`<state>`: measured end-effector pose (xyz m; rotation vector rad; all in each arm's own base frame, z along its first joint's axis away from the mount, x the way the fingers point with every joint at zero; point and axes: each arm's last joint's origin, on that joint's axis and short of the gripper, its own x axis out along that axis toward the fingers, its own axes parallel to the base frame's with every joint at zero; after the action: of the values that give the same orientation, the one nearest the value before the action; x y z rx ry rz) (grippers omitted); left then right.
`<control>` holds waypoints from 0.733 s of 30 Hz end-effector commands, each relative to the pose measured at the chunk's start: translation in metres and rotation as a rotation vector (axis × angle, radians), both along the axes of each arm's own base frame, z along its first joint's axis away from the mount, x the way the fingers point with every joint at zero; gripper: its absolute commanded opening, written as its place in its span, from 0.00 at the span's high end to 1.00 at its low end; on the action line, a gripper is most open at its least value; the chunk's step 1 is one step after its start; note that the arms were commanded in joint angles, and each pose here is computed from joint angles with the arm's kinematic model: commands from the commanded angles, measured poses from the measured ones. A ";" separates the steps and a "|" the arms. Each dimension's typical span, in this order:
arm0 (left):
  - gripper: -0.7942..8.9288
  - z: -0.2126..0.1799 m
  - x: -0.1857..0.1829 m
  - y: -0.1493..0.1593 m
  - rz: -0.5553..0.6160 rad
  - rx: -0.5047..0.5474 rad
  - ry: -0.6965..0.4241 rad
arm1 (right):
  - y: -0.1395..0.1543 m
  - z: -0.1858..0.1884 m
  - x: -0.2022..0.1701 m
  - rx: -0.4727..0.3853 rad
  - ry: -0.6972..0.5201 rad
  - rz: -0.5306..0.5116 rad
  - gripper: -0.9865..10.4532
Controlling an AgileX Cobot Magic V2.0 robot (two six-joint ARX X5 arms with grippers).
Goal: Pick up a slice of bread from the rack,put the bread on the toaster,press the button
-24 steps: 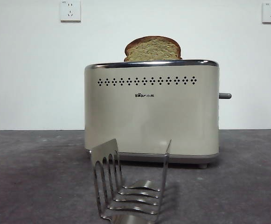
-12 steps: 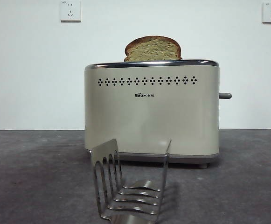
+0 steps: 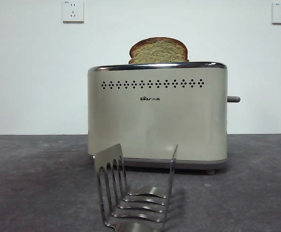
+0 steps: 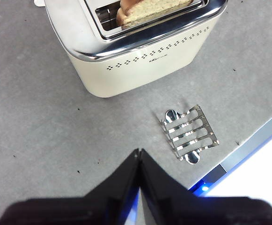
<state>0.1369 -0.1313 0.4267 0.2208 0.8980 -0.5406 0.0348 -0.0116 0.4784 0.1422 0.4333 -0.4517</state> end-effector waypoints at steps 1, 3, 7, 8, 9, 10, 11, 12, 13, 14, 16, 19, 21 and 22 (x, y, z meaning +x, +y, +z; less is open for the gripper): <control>0.92 -0.005 0.008 0.002 0.042 0.009 0.018 | 0.000 -0.003 0.015 -0.004 0.068 -0.001 0.91; 0.92 -0.010 0.013 0.005 0.071 0.022 0.034 | -0.001 -0.005 0.029 -0.003 0.105 0.000 0.91; 0.92 -0.031 0.014 0.014 0.108 0.065 0.086 | -0.002 -0.009 0.056 -0.001 0.180 0.000 0.91; 0.92 -0.039 0.013 0.018 0.121 0.083 0.103 | -0.002 -0.010 0.063 -0.001 0.199 0.000 0.91; 0.92 -0.048 0.015 0.021 0.120 0.105 0.105 | -0.002 -0.012 0.072 0.000 0.222 0.000 0.91; 0.92 -0.056 0.017 0.025 0.112 0.131 0.074 | -0.002 -0.014 0.080 0.000 0.244 0.000 0.91; 0.92 -0.066 0.021 0.029 0.117 0.142 0.028 | -0.002 -0.017 0.088 0.001 0.267 0.000 0.91; 0.92 -0.075 0.025 0.033 0.124 0.126 -0.027 | -0.003 -0.019 0.097 0.002 0.292 0.000 0.91; 0.92 -0.083 0.028 0.037 0.133 0.098 -0.085 | -0.003 -0.022 0.106 0.002 0.317 0.000 0.91; 0.92 -0.092 0.031 0.041 0.140 0.057 -0.160 | -0.003 -0.026 0.116 0.003 0.345 0.000 0.91; 0.92 -0.110 0.033 0.050 0.144 -0.022 -0.298 | -0.004 -0.032 0.132 0.004 0.393 0.000 0.91; 0.92 -0.154 0.024 0.076 0.150 -0.159 -0.573 | -0.005 -0.053 0.174 0.008 0.518 0.001 0.91; 0.92 -0.180 0.012 0.093 0.208 -0.189 -0.698 | -0.005 -0.068 0.197 0.010 0.591 0.001 0.91; 0.92 -0.191 0.006 0.099 0.241 -0.189 -0.736 | -0.006 -0.075 0.206 0.010 0.622 0.001 0.91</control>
<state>0.1432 -0.0319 0.2399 0.1012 0.1520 -0.2709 0.2423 -0.0173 0.4055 0.0193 1.0210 -0.4874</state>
